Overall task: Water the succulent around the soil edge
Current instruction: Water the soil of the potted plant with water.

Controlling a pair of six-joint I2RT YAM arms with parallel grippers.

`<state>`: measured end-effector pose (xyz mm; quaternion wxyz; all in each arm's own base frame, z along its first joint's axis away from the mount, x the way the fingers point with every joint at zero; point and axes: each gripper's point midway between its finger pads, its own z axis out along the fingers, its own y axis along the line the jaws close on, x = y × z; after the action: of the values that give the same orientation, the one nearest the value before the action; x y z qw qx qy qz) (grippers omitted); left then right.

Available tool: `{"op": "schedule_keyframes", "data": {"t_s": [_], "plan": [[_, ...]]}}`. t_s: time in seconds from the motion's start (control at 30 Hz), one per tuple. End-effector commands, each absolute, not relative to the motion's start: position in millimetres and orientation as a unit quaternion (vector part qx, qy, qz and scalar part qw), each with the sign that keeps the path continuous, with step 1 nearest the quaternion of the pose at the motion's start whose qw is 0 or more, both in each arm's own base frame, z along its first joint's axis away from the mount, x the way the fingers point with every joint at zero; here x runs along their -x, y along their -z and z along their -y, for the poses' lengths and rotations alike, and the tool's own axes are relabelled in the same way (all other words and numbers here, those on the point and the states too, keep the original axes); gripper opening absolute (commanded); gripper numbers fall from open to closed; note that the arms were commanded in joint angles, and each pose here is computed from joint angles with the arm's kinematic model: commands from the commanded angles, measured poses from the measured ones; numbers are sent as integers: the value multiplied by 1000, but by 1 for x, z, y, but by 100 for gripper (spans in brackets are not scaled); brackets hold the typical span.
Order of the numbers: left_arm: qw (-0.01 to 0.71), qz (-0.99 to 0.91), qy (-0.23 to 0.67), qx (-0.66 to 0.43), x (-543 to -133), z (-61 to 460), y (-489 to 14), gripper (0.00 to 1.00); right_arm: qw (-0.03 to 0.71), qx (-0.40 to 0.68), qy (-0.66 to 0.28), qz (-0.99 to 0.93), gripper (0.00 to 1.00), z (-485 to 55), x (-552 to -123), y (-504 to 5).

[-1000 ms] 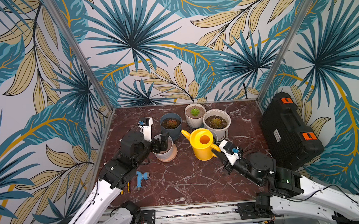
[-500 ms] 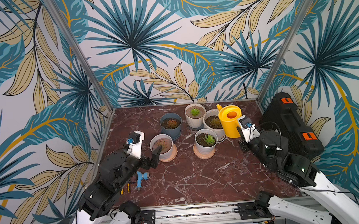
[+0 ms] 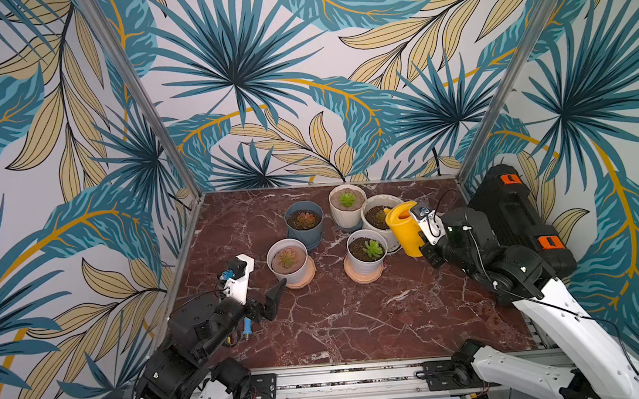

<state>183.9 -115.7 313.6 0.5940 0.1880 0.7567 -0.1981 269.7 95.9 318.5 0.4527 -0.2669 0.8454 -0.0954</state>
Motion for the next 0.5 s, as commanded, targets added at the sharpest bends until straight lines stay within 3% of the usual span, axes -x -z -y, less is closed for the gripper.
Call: {"op": "schedule_keyframes", "data": {"t_s": [0.0, 0.47], "plan": [[591, -756, 202, -195, -183, 118, -309, 100, 447, 265, 74, -851, 0, -102, -270, -315], [588, -755, 210, -198, -181, 121, -308, 100, 359, 279, 147, -879, 0, -99, -298, -293]]}}
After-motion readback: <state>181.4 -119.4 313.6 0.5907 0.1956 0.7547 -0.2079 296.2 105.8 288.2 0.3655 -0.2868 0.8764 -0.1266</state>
